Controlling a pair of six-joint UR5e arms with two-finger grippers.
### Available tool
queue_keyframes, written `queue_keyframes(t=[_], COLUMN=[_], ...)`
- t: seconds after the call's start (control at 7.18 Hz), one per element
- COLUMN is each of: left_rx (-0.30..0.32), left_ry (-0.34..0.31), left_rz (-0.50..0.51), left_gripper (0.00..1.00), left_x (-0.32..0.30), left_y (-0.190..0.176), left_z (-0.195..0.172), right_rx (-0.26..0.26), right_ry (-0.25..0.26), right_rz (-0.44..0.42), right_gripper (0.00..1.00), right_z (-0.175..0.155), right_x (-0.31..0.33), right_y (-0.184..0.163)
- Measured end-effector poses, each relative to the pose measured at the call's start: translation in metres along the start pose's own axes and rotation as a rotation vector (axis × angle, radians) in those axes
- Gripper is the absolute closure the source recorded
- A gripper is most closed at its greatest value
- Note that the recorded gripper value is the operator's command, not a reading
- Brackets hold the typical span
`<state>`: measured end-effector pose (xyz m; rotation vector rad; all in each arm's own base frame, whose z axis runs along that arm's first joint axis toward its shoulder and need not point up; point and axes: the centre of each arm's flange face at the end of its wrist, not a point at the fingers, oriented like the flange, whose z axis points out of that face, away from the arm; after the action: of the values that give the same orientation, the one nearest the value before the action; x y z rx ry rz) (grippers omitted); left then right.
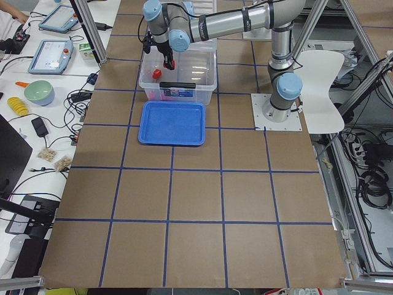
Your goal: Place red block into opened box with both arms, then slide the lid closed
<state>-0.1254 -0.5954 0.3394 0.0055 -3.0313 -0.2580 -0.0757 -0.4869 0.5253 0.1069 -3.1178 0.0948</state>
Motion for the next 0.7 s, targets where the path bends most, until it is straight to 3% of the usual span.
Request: queue_keyframes(t=[0.42, 0.7], left_rx=[0.023, 0.001], left_ry=[0.008, 0.008], left_rz=[0.010, 0.012], left_gripper=[1.00, 1.00], left_x=[-0.005, -0.008], left_y=[-0.001, -0.005], left_z=[0.054, 0.081], right_rx=[0.020, 0.038], right_ry=[-0.007, -0.009], right_rz=[0.081, 0.109], right_gripper=[0.00, 0.00], right_z=[0.000, 0.011], right_x=[-0.078, -0.148], right_y=[-0.020, -0.040])
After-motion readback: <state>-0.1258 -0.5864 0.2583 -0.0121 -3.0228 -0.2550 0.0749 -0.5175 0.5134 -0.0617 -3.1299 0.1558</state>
